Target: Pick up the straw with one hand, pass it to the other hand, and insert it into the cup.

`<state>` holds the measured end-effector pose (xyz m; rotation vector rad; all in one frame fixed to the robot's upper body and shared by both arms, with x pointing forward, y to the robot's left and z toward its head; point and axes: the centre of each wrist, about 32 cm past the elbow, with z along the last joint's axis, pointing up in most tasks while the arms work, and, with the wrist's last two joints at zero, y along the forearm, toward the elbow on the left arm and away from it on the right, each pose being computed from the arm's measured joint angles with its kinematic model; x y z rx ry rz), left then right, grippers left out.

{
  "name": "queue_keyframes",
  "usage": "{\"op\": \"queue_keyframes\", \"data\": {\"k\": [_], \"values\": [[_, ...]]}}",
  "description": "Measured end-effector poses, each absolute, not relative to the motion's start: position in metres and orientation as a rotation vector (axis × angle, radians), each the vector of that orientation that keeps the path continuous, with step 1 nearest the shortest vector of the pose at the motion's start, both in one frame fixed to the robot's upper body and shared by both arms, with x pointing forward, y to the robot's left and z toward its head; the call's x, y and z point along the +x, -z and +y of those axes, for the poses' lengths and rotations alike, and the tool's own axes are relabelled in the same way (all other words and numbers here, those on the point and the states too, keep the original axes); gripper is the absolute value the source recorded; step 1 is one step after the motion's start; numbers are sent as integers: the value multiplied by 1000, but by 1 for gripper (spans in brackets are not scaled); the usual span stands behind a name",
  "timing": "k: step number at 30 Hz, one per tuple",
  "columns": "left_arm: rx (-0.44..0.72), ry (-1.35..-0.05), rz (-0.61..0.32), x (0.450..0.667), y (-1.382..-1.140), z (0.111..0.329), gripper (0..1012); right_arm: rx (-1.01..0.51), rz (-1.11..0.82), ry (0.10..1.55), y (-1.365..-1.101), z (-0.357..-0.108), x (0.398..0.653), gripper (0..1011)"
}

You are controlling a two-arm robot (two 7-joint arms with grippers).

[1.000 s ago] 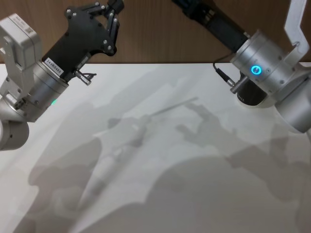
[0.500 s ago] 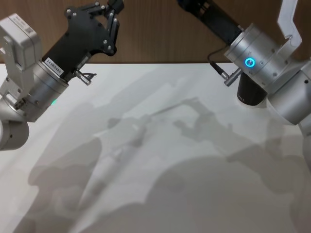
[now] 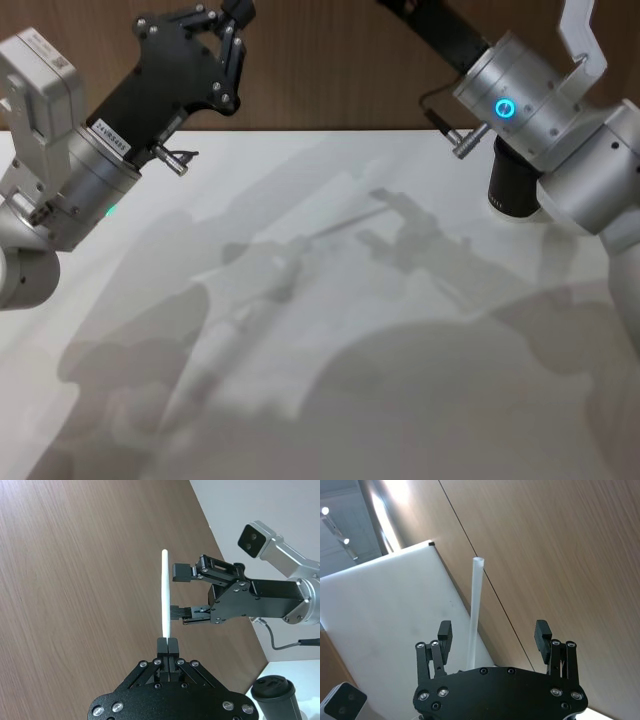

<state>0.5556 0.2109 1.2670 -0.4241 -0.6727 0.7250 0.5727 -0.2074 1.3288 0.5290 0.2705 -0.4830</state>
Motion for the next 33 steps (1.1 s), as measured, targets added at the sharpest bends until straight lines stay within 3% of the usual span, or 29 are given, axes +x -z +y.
{"op": "queue_keyframes", "data": {"k": [21, 26, 33], "values": [[-424, -725, -673, 556, -1267, 211, 10, 544, 309, 470, -1330, -206, 595, 1002], [-424, -725, -673, 556, -1267, 211, 10, 546, 313, 468, -1330, -206, 597, 917], [-424, -725, -673, 556, -1267, 211, 10, 547, 316, 468, -1330, -206, 599, 687]]}}
